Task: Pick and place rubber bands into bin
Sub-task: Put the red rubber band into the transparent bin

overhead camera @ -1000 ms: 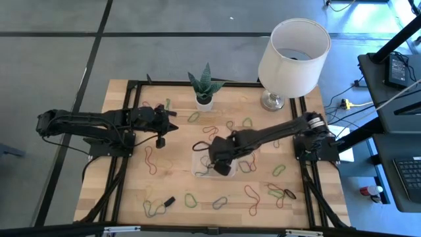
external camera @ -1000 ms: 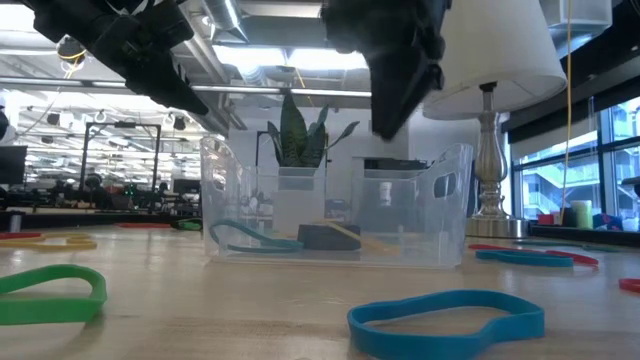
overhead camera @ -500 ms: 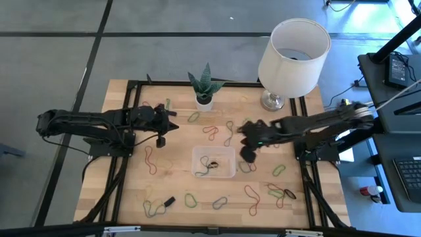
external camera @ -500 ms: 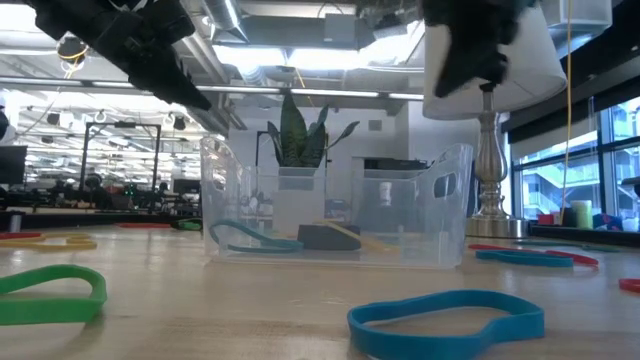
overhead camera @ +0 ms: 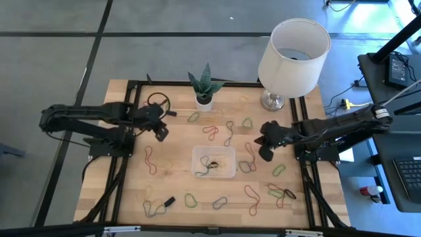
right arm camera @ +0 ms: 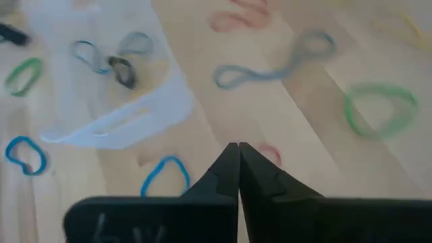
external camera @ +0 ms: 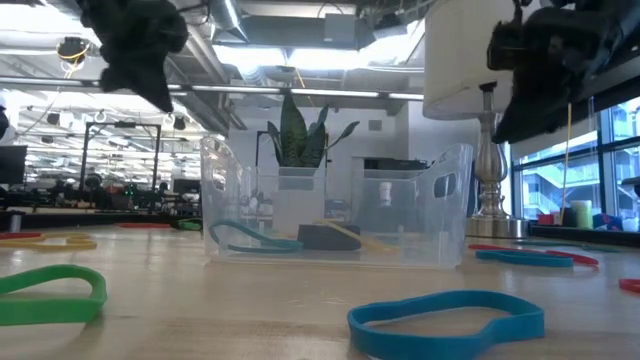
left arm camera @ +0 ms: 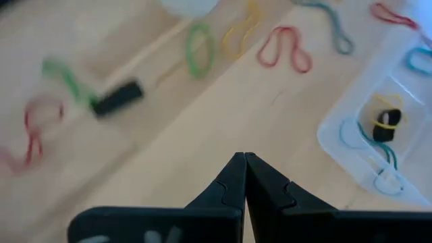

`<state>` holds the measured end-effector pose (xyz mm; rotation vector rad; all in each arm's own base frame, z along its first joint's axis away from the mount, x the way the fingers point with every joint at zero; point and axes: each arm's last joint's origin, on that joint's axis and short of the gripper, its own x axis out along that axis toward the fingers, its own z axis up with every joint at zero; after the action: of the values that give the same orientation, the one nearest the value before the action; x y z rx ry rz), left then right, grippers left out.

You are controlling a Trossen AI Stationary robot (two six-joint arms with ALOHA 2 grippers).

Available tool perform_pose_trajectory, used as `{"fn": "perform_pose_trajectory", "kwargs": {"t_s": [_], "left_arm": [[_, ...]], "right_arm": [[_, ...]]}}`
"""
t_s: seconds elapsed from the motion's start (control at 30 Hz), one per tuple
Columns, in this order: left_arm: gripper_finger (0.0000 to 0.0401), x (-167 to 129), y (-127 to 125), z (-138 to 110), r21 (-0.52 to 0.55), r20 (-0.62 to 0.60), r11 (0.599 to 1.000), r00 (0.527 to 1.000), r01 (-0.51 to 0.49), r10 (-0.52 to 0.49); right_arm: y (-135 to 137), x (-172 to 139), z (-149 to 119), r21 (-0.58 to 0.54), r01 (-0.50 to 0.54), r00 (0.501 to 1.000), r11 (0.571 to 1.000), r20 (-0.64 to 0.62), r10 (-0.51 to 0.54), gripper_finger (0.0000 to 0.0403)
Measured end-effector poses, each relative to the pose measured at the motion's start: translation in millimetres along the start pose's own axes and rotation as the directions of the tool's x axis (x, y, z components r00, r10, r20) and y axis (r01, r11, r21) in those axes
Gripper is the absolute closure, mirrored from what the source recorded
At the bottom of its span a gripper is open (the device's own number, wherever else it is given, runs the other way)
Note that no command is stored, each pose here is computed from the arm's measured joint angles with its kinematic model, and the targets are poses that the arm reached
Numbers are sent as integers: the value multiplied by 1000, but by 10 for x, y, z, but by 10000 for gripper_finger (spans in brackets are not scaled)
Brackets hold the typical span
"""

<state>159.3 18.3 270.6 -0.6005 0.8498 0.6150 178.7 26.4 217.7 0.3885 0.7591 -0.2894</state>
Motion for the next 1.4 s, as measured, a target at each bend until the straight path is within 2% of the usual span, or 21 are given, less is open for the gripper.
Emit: {"fn": "perform_pose_trajectory", "kwargs": {"t_s": [0.1, 0.23, 0.4, 0.47, 0.6, 0.73, 1.03, 1.4], "left_arm": [[397, 25, -1, -47, -101, -56, 995, 998, -22, 16], [393, 60, -13, -123, -235, -158, 970, 987, -68, 31], [367, 123, -45, -233, -301, -272, 936, 957, -184, 100], [351, 165, -75, -276, -252, -320, 944, 939, -214, 128], [318, 273, -170, -375, -51, -414, 976, 894, -212, 172], [289, 410, -276, -477, 75, -494, 974, 841, -214, 222], [272, 750, -432, -686, 302, -637, 938, 697, -170, 331], [271, 1093, -456, -809, 489, -667, 869, 611, -72, 426]], "right_arm": [[-22, 89, -72, -64, -43, 997, 997, 66, 47, 400], [-53, 180, -157, -93, -66, 991, 993, 113, 77, 398], [-89, 248, -255, -145, -91, 989, 985, 105, 107, 401], [-99, 261, -284, -167, -98, 990, 981, 88, 113, 400], [-88, 260, -292, -217, -134, 987, 967, 63, 151, 400], [-104, 265, -281, -236, -142, 986, 961, 56, 159, 401], [-139, 275, -240, -234, -173, 980, 957, 54, 191, 399], [-114, 266, -186, -225, -193, 969, 955, 106, 221, 399]]}}
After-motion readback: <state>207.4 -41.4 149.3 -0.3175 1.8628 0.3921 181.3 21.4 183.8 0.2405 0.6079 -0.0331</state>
